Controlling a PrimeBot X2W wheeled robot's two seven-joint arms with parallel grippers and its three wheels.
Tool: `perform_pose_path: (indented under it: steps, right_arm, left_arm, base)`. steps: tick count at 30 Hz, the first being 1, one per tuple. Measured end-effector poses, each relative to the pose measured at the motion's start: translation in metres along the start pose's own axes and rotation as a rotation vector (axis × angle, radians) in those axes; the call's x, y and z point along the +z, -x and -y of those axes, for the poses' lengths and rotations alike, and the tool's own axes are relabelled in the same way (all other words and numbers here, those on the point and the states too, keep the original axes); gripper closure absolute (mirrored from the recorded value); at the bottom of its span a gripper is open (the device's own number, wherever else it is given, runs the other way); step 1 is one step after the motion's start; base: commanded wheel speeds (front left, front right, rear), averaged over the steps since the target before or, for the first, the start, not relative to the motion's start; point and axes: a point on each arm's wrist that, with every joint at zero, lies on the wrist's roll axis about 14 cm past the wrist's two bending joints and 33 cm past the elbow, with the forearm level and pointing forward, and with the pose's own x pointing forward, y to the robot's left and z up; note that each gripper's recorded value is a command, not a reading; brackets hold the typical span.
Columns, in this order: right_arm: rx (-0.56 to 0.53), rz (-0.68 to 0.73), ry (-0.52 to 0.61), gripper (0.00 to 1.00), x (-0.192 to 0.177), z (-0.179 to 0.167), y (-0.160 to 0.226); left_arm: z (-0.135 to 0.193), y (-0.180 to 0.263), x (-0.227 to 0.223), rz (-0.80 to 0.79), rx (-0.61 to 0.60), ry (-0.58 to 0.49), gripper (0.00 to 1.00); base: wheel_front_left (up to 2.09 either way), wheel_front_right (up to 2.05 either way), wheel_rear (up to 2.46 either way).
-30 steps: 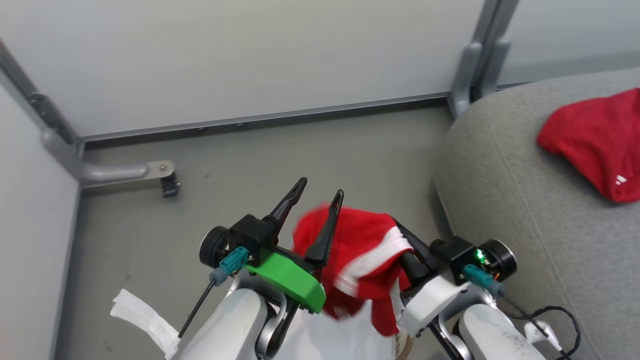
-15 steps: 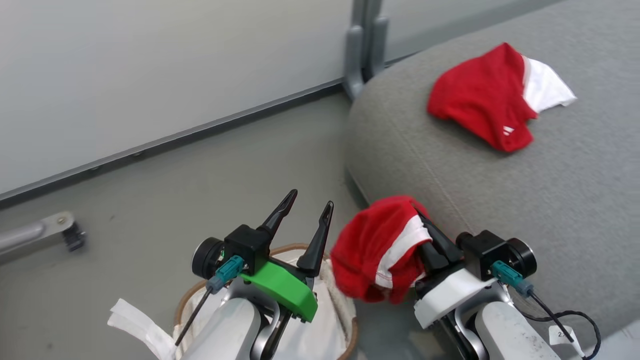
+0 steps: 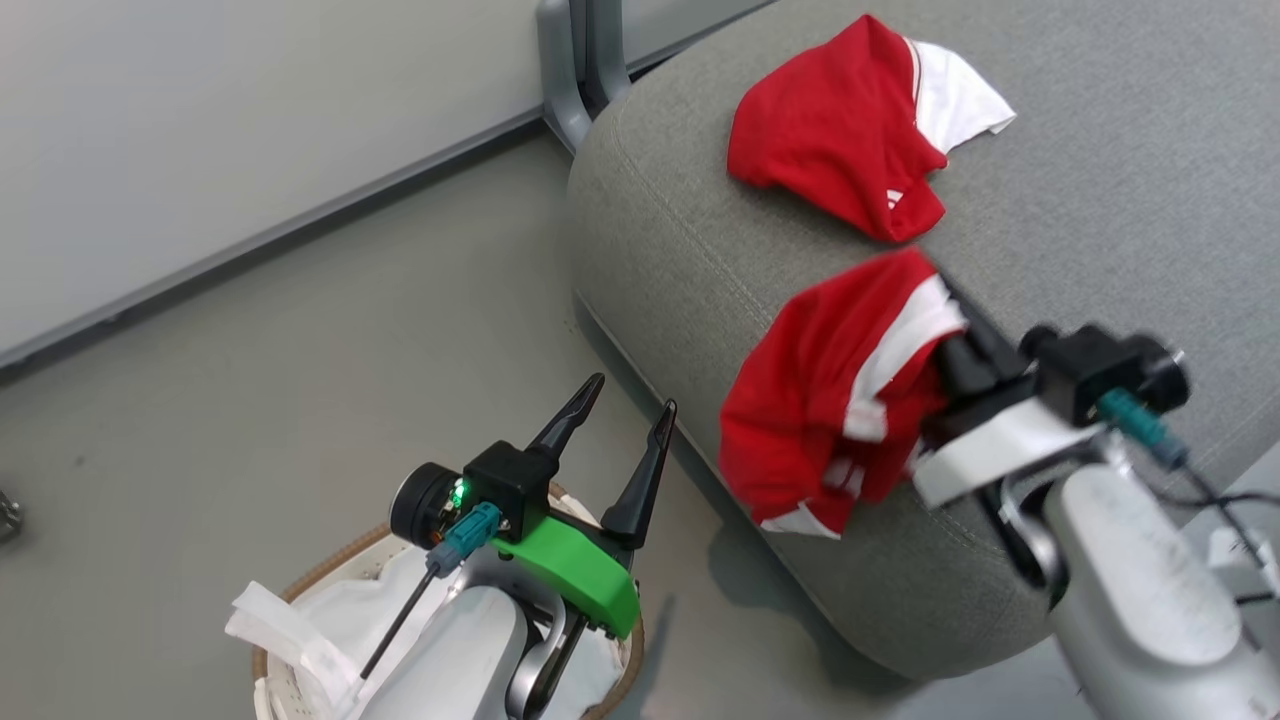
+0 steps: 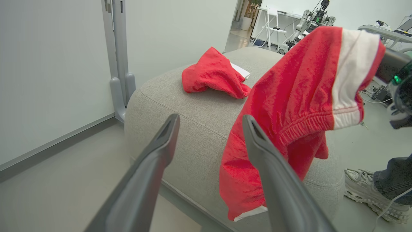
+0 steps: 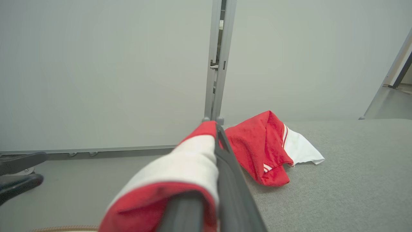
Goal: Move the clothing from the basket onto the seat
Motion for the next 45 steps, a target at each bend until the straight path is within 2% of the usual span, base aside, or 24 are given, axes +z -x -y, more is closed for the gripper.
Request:
perform_pose_path:
  steps: [9, 13, 17, 22, 27, 31, 36, 37, 38, 39, 40, 41, 42, 45]
  right_arm:
    - [-0.012, 0.14, 0.325, 1.0, 0.071, 0.064, -0.063]
    - [-0.018, 0.159, 0.438, 1.0, 0.087, 0.079, -0.09]
    - [-0.051, 0.13, 0.548, 1.0, 0.087, 0.101, -0.113]
    - [-0.12, 0.016, 0.581, 1.0, 0.051, 0.133, -0.135]
    - [-0.201, -0.115, 0.541, 1.0, -0.001, 0.16, -0.144]
    - [-0.228, -0.206, 0.51, 1.0, -0.043, 0.166, -0.147]
    - [-0.201, -0.315, 0.442, 0.99, -0.105, 0.145, -0.146]
    - [-0.194, -0.342, 0.428, 0.92, -0.119, 0.14, -0.143]
    - [-0.192, -0.364, 0.419, 0.72, -0.129, 0.138, -0.14]
    - [-0.192, -0.385, 0.403, 0.59, -0.139, 0.135, -0.136]
    - [-0.191, -0.401, 0.392, 0.55, -0.146, 0.132, -0.132]
    - [-0.189, -0.411, 0.388, 0.08, -0.151, 0.13, -0.129]
    - [-0.192, -0.42, 0.376, 0.0, -0.155, 0.128, -0.124]
    - [-0.207, -0.439, 0.345, 0.0, -0.161, 0.126, -0.108]
  left_arm:
    - [-0.02, -0.004, -0.018, -0.026, 0.019, 0.038, 0.0]
    - [-0.033, -0.006, -0.021, -0.024, 0.038, 0.049, 0.0]
    - [-0.044, -0.009, -0.022, -0.015, 0.047, 0.049, 0.0]
    - [-0.063, -0.009, -0.027, -0.011, 0.073, 0.056, 0.0]
    - [-0.086, -0.004, -0.035, -0.017, 0.117, 0.061, 0.0]
    - [-0.104, 0.007, -0.044, -0.032, 0.169, 0.075, 0.0]
    - [-0.128, 0.022, -0.058, -0.058, 0.24, 0.086, 0.0]
    - [-0.131, 0.025, -0.06, -0.063, 0.252, 0.088, 0.0]
    - [-0.133, 0.026, -0.061, -0.066, 0.259, 0.089, 0.0]
    - [-0.136, 0.029, -0.063, -0.071, 0.268, 0.091, 0.0]
    - [-0.138, 0.031, -0.065, -0.075, 0.277, 0.092, 0.0]
    - [-0.139, 0.032, -0.065, -0.077, 0.28, 0.091, 0.0]
    - [-0.14, 0.033, -0.065, -0.079, 0.285, 0.09, 0.0]
    - [-0.138, 0.036, -0.062, -0.078, 0.292, 0.087, 0.0]
  base:
    - [0.0, 0.0, 0.0]
    - [0.0, 0.0, 0.0]
    - [0.0, 0.0, 0.0]
    - [0.0, 0.0, 0.0]
    - [0.0, 0.0, 0.0]
    - [0.0, 0.0, 0.0]
    - [0.0, 0.0, 0.0]
    - [0.0, 0.0, 0.0]
    - [0.0, 0.0, 0.0]
    - [0.0, 0.0, 0.0]
    - [0.0, 0.0, 0.0]
    - [0.0, 0.0, 0.0]
    - [0.0, 0.0, 0.0]
    - [0.0, 0.0, 0.0]
